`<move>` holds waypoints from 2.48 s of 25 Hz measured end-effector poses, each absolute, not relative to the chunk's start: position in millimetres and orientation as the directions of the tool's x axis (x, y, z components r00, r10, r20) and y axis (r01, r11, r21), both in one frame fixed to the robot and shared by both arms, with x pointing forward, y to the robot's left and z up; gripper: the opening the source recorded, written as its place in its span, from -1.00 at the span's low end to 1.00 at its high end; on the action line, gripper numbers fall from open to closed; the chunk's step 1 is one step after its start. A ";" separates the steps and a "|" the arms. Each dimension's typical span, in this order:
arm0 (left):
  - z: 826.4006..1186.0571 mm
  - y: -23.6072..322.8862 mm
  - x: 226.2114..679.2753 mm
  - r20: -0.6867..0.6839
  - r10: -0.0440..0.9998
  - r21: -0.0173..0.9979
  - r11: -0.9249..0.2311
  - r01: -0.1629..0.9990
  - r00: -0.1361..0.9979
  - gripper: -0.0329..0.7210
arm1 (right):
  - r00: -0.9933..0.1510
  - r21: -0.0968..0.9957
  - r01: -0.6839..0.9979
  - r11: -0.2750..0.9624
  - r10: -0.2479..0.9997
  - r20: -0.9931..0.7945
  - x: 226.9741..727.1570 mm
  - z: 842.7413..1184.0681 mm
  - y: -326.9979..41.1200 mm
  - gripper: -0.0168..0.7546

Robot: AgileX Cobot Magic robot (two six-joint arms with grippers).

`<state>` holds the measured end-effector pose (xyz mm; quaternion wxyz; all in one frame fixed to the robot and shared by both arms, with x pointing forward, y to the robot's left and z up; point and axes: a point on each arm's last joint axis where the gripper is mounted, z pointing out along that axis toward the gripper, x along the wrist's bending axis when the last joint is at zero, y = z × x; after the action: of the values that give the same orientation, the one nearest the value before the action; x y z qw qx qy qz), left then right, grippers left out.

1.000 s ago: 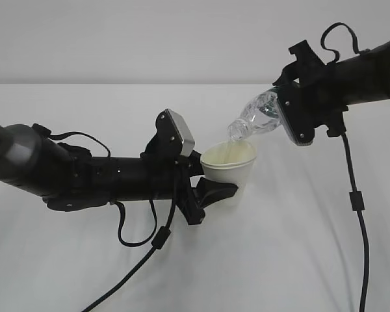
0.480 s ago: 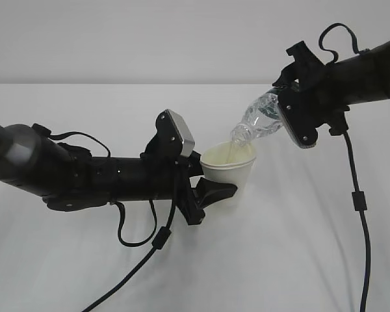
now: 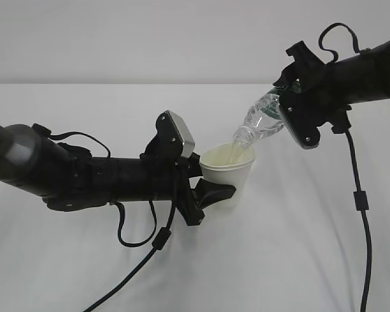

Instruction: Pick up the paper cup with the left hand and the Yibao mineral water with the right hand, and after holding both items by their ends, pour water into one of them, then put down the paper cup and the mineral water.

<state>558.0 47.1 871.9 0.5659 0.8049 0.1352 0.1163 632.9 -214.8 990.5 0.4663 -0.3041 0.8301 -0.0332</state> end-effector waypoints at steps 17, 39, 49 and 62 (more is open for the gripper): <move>871.8 47.2 558.1 0.034 0.350 0.942 -0.325 0.087 0.936 0.11 | -0.377 -0.351 -0.469 0.810 -0.544 -0.750 633.3 990.7 -215.6 0.34; 873.5 49.3 564.8 0.052 0.420 0.950 -0.300 0.084 0.906 0.11 | -0.501 -0.092 -0.375 0.922 -0.285 -0.817 631.6 989.9 -211.9 0.30; 874.7 56.8 573.5 0.053 0.487 0.955 -0.280 0.099 0.872 0.11 | -0.611 0.198 -0.242 0.950 0.009 -0.792 629.3 989.1 -207.1 0.28; 875.5 113.2 609.6 0.032 0.652 0.958 -0.235 0.162 0.758 0.11 | -0.661 0.532 0.000 0.847 0.400 -0.635 628.9 990.8 -203.4 0.28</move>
<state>609.6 113.2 875.5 0.5564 0.7545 0.2696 0.2200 628.9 -203.4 990.8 0.3956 0.1141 0.8757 0.2524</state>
